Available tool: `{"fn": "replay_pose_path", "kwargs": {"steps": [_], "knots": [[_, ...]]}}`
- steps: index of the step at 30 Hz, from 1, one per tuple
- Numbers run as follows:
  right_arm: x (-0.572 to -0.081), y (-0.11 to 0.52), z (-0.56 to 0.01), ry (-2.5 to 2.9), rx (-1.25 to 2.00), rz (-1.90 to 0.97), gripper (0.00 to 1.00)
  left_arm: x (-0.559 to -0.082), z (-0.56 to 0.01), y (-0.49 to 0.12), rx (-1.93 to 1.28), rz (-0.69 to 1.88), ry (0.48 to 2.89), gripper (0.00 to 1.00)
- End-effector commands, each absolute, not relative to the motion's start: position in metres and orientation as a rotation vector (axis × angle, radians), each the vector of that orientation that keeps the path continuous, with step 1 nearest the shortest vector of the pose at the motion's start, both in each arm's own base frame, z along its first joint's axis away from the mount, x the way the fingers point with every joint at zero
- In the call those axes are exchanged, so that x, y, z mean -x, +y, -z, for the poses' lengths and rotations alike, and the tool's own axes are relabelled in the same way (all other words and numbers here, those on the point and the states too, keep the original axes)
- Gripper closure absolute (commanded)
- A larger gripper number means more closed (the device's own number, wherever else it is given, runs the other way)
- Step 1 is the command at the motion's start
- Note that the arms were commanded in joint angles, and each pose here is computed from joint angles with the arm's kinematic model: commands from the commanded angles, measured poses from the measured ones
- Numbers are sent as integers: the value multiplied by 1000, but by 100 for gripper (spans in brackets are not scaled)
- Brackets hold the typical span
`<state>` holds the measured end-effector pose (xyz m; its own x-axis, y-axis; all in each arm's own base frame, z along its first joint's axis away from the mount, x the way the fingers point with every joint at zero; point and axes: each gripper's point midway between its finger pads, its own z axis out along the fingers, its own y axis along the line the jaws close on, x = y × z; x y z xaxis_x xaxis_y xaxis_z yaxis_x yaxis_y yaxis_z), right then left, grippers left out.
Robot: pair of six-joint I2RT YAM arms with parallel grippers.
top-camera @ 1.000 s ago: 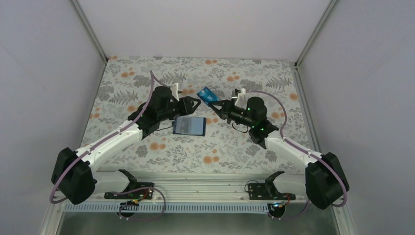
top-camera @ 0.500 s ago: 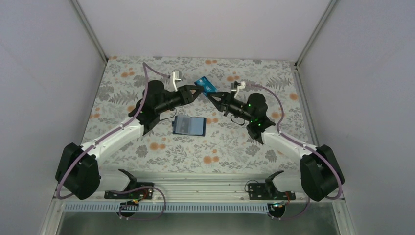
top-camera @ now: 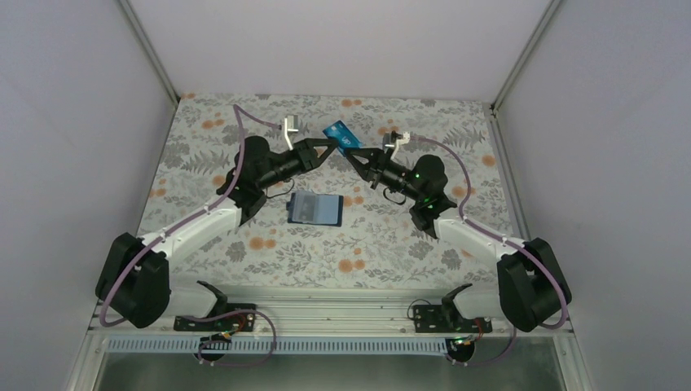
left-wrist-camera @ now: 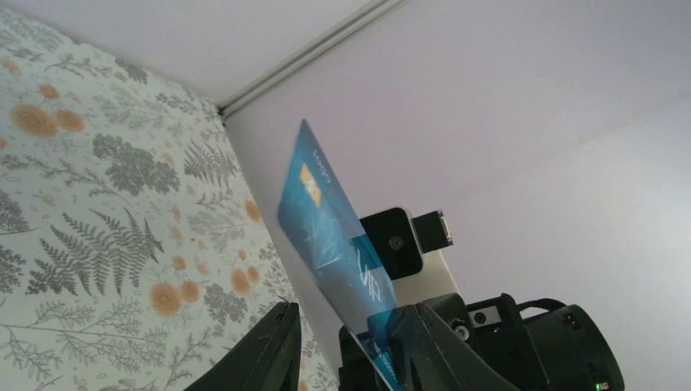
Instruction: Put the credit cards into the card holder
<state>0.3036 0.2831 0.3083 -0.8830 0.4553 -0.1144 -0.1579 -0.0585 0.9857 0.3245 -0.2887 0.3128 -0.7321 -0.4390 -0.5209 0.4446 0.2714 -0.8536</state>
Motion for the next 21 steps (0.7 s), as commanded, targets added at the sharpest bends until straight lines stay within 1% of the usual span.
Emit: {"fn": "replay_pose_path", "kwargs": {"steps": [1,3,5,9,21], "knots": [[-305,280,-331,1719,-278,-2015,96,-324,-319,-291,-20,1614,1767,67],[-304,281,-332,1718,-272,-2015,96,-324,-321,-291,-18,1623,1756,68],[-305,282,-332,1718,-269,-2015,96,-325,-323,-292,-29,1625,1747,72],[-304,284,-329,1720,-270,-2017,96,-326,-321,-295,-37,1638,1747,77],[-299,289,-327,1722,-253,-2021,96,-328,-321,-299,-43,1671,1726,85]]}}
